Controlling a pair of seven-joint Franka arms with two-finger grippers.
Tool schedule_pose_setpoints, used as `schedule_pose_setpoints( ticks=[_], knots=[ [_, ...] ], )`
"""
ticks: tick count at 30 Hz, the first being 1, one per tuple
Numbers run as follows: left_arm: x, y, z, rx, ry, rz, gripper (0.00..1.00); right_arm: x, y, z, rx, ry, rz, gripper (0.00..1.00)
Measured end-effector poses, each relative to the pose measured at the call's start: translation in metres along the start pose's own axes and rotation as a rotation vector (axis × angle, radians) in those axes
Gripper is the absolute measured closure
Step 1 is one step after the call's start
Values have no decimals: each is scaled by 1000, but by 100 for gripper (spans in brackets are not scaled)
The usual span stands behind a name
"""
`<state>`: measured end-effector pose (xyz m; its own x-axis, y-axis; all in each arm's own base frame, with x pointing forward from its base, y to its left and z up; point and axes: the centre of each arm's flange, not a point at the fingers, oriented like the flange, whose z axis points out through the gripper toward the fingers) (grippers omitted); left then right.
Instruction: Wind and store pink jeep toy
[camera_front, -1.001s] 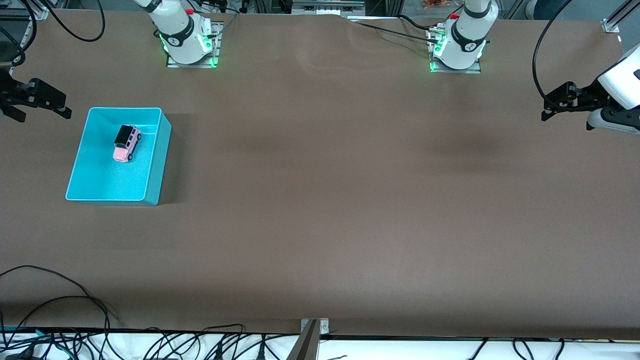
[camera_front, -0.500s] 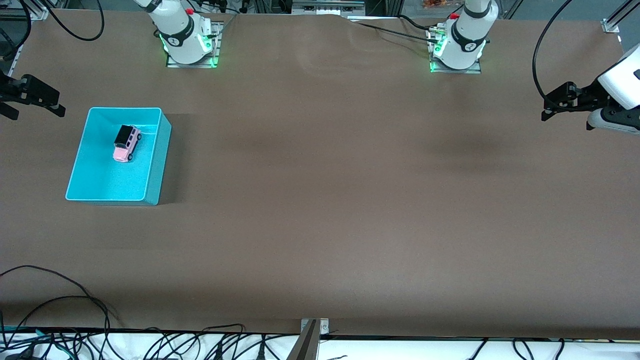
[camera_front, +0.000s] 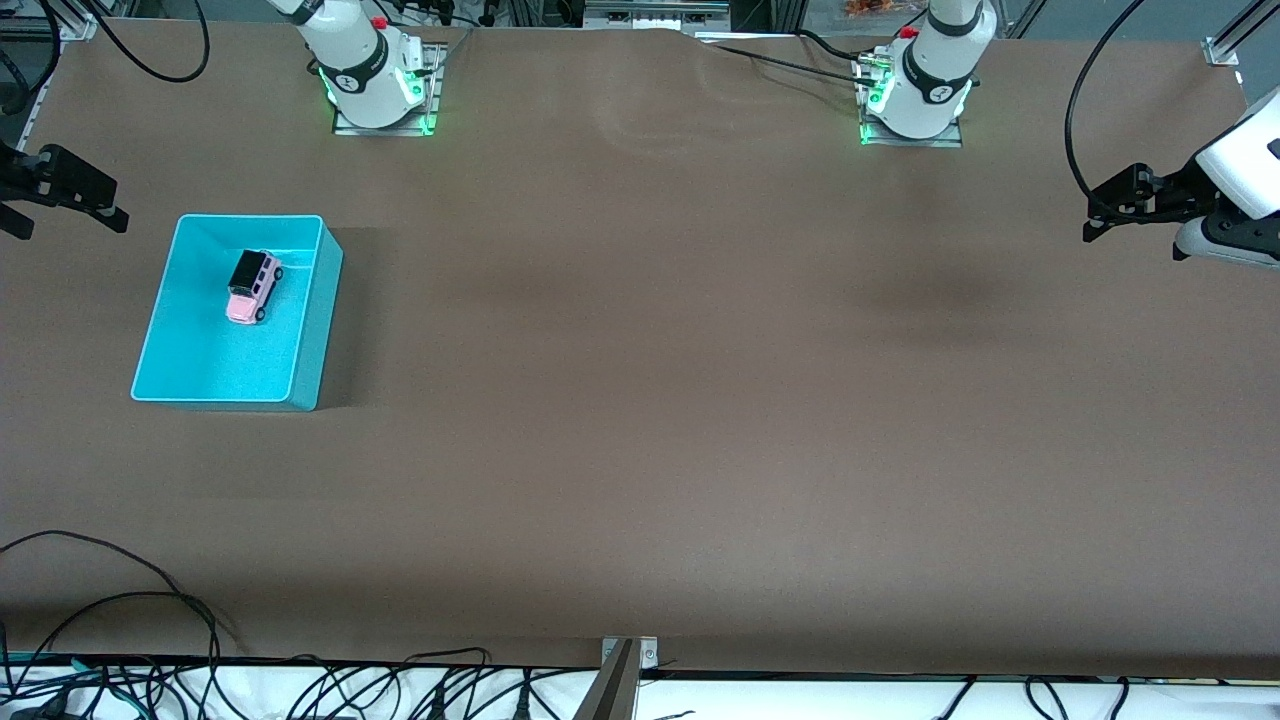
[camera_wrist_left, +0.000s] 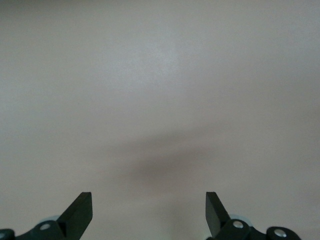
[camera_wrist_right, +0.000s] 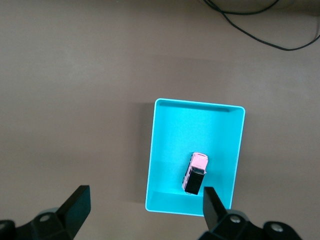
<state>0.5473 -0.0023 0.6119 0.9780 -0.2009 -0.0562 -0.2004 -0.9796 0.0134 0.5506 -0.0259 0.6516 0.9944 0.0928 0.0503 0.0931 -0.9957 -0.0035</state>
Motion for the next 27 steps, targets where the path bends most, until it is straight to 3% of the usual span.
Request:
schedule_pose_setpoints(
  ticks=[27],
  knots=[
    [0,0,0,0,0,0,0,0,2,-4,-1,7,4,0]
  ],
)
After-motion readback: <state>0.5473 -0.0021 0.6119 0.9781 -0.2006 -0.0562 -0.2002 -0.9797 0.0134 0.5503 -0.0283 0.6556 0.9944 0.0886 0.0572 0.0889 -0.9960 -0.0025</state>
